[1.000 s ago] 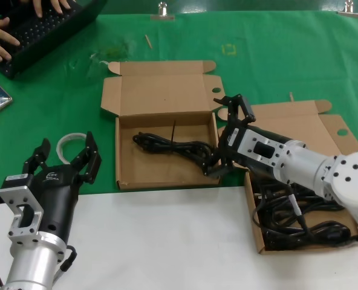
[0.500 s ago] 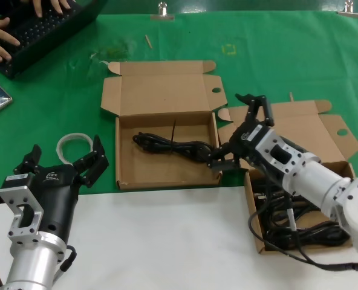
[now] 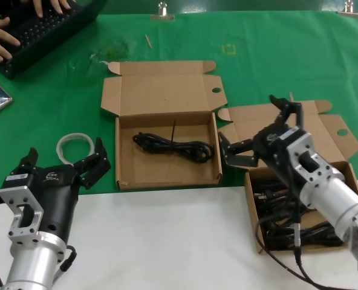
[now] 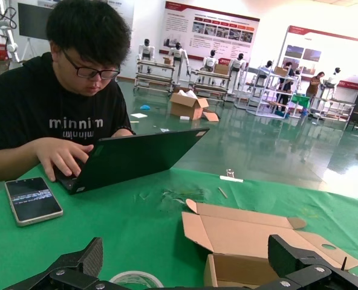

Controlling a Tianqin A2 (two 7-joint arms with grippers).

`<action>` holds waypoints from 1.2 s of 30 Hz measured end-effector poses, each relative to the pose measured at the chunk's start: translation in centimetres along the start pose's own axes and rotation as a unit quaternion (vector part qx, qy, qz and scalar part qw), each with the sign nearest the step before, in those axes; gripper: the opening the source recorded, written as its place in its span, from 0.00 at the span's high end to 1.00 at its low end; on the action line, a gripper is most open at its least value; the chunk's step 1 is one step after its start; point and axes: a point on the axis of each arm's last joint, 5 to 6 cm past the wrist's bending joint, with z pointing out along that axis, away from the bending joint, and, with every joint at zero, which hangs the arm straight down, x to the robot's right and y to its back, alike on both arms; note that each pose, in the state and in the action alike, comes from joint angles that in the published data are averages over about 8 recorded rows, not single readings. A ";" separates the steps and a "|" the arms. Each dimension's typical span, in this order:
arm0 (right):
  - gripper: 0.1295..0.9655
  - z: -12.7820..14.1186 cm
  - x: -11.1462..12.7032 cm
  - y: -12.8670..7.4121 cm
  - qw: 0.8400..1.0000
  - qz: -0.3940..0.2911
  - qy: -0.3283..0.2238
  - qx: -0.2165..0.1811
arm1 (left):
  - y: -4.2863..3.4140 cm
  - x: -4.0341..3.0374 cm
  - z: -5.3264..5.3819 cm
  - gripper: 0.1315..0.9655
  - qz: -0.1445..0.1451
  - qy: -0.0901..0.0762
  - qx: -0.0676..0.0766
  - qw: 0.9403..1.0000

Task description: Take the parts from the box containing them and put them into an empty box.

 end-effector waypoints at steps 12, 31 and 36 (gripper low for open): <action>0.00 -3.3 -0.2 0.9 0.994 0.081 0.073 -0.001 | 0.00 0.00 0.0 0.00 0.000 0.000 0.000 1.000; 0.00 -7.8 -0.1 1.8 0.971 0.172 0.168 -0.006 | 0.00 0.00 0.0 0.00 0.000 0.000 0.000 1.000; 0.00 -7.8 -0.1 1.8 0.970 0.173 0.168 -0.007 | 0.00 0.00 0.0 0.00 0.000 0.000 0.000 1.000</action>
